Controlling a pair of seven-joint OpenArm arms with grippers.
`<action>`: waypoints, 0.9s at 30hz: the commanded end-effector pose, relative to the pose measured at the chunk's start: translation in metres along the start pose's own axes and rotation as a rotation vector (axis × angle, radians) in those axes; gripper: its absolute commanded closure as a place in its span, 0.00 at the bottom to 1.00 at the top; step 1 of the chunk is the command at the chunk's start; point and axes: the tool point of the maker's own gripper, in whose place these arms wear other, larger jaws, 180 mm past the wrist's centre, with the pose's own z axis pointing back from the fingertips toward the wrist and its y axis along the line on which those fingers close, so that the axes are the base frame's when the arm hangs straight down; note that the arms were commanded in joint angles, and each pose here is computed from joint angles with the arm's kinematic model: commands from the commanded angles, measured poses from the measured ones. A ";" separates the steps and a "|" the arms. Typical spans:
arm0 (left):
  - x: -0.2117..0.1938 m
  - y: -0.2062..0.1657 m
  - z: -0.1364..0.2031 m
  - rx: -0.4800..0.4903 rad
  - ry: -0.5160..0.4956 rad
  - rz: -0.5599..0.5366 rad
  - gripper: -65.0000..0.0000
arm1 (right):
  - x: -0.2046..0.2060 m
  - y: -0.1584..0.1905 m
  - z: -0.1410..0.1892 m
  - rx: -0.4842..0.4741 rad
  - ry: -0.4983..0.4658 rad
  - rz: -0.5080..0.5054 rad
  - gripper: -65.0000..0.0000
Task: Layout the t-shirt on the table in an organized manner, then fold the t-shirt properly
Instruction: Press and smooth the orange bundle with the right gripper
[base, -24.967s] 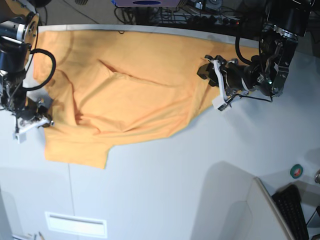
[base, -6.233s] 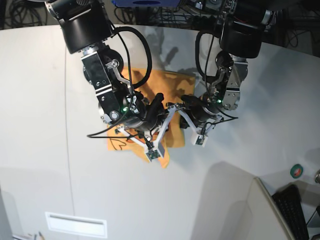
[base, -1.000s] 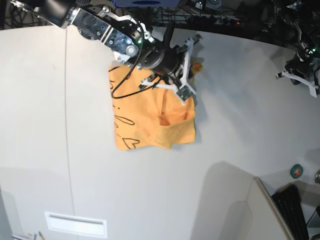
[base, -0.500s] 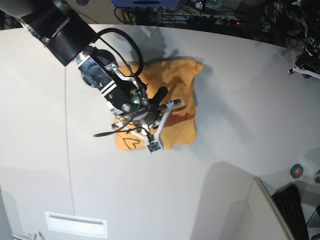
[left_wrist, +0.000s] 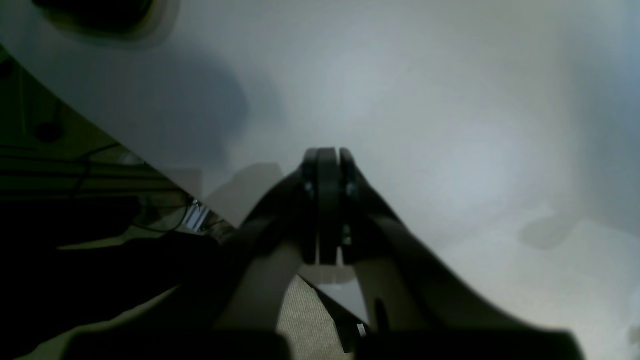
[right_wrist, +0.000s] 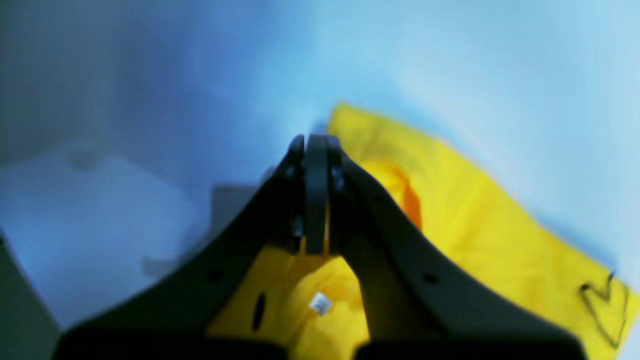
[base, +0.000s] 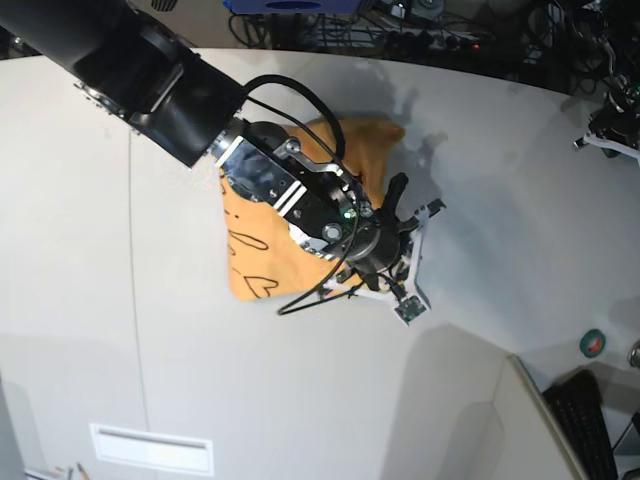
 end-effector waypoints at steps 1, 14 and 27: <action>0.017 0.006 0.003 0.010 -0.047 -0.014 1.00 | 0.016 -0.013 0.007 -0.032 -0.044 0.004 1.00; 0.011 -0.033 -0.002 -0.115 -0.030 -0.088 1.00 | -0.039 -0.009 -0.013 -0.115 0.121 -0.096 1.00; 0.000 -0.062 0.004 -0.252 -0.021 -0.169 1.00 | 0.025 -0.013 0.026 -0.071 -0.017 -0.102 1.00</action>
